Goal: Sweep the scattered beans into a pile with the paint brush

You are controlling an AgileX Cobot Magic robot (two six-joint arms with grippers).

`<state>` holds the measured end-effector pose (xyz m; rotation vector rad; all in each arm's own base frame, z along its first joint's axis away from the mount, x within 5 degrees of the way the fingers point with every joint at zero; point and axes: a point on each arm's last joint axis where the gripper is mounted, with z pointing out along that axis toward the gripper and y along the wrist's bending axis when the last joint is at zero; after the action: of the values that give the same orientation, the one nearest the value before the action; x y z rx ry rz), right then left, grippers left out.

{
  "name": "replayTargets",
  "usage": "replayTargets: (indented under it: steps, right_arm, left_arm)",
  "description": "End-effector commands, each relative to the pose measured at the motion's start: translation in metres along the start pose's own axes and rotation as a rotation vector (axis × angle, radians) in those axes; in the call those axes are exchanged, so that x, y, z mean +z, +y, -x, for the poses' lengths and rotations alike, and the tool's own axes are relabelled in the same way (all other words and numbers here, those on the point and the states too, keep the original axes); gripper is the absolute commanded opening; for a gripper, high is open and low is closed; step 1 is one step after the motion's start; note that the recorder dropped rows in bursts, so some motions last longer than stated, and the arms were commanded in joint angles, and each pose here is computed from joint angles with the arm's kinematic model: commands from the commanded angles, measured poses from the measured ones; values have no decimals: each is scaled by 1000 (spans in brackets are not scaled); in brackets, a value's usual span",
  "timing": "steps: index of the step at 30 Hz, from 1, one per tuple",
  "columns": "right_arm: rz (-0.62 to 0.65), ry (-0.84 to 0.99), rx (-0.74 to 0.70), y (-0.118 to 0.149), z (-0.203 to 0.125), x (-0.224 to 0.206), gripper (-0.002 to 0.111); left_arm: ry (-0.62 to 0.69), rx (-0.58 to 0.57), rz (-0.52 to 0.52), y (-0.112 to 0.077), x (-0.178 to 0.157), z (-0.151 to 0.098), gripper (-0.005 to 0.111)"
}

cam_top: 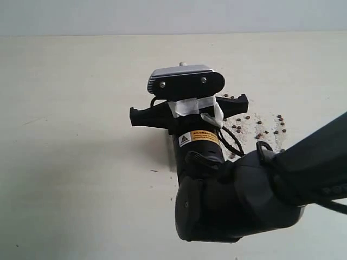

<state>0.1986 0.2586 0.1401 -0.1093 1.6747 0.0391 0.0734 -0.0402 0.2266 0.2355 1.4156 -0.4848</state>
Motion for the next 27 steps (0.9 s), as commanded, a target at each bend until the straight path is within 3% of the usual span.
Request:
replayTargets:
  steps: [1, 10, 13, 19, 27]
  right_arm:
    - [65, 15, 155, 6, 4, -1, 0]
    - [111, -93, 229, 13, 49, 6, 0]
    - [77, -121, 338, 5, 55, 28, 0]
    - [56, -160, 583, -13, 44, 77, 0]
    - [80, -56, 529, 5, 17, 105, 0]
  left_arm:
    - [-6, 4, -3, -1, -1, 0, 0]
    - [-6, 4, -3, -1, -1, 0, 0]
    - [-6, 4, -3, -1, -1, 0, 0]
    - [-6, 4, -3, -1, -1, 0, 0]
    - [-6, 4, -3, -1, -1, 0, 0]
